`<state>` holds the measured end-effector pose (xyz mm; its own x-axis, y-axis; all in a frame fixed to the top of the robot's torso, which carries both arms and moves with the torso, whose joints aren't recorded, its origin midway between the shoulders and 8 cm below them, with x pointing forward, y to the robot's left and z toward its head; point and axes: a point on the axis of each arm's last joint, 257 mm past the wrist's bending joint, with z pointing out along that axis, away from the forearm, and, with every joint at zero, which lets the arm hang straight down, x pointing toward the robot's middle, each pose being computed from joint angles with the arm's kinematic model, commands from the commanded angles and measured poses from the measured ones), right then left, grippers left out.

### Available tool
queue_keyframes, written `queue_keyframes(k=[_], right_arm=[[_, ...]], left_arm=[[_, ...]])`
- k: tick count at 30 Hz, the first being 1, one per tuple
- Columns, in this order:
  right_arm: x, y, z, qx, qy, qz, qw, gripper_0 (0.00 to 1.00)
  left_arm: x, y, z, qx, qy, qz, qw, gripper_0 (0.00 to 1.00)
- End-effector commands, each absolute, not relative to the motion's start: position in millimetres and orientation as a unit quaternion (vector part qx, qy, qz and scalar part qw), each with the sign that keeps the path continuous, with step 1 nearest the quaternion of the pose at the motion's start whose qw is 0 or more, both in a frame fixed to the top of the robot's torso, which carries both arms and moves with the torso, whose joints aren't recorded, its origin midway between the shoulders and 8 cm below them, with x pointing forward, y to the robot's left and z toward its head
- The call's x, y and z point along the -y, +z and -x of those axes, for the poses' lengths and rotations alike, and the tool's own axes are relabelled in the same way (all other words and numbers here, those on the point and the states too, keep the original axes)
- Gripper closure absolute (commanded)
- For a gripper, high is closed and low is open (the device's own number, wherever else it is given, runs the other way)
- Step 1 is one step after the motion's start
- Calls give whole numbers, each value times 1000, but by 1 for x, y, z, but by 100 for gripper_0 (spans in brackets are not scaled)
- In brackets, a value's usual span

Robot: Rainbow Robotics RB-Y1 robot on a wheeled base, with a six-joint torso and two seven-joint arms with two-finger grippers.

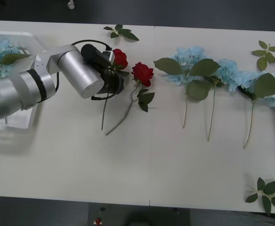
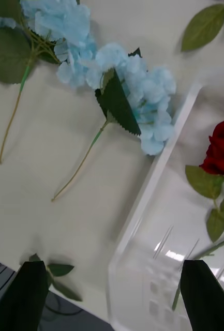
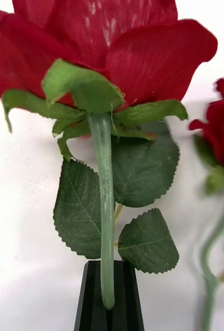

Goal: Put the red flowers into the right box and the blue flowers into the left box

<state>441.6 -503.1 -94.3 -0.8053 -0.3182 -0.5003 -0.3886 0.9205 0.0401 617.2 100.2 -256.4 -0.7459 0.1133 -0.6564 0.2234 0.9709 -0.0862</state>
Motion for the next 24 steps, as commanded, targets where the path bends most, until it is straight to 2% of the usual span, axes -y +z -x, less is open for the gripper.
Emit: queue_keyframes(k=[1, 7, 13, 17, 24], right_arm=[[485, -95, -467, -938, 51, 197, 281, 25], [443, -110, -499, -923, 42, 187, 333, 25], [395, -117, -510, -911, 66, 159, 375, 25], [364, -112, -510, -905, 101, 134, 390, 25], [321, -102, -501, -900, 155, 100, 394, 25]], left_arm=[[-113, -218, -618, -926, -96, -93, 354, 100], [-150, -179, -595, -942, -77, -108, 308, 100], [-171, -136, -571, -947, -100, -126, 277, 100], [-173, -108, -559, -930, -131, -179, 294, 100], [-137, -68, -529, -849, -265, -293, 350, 100]])
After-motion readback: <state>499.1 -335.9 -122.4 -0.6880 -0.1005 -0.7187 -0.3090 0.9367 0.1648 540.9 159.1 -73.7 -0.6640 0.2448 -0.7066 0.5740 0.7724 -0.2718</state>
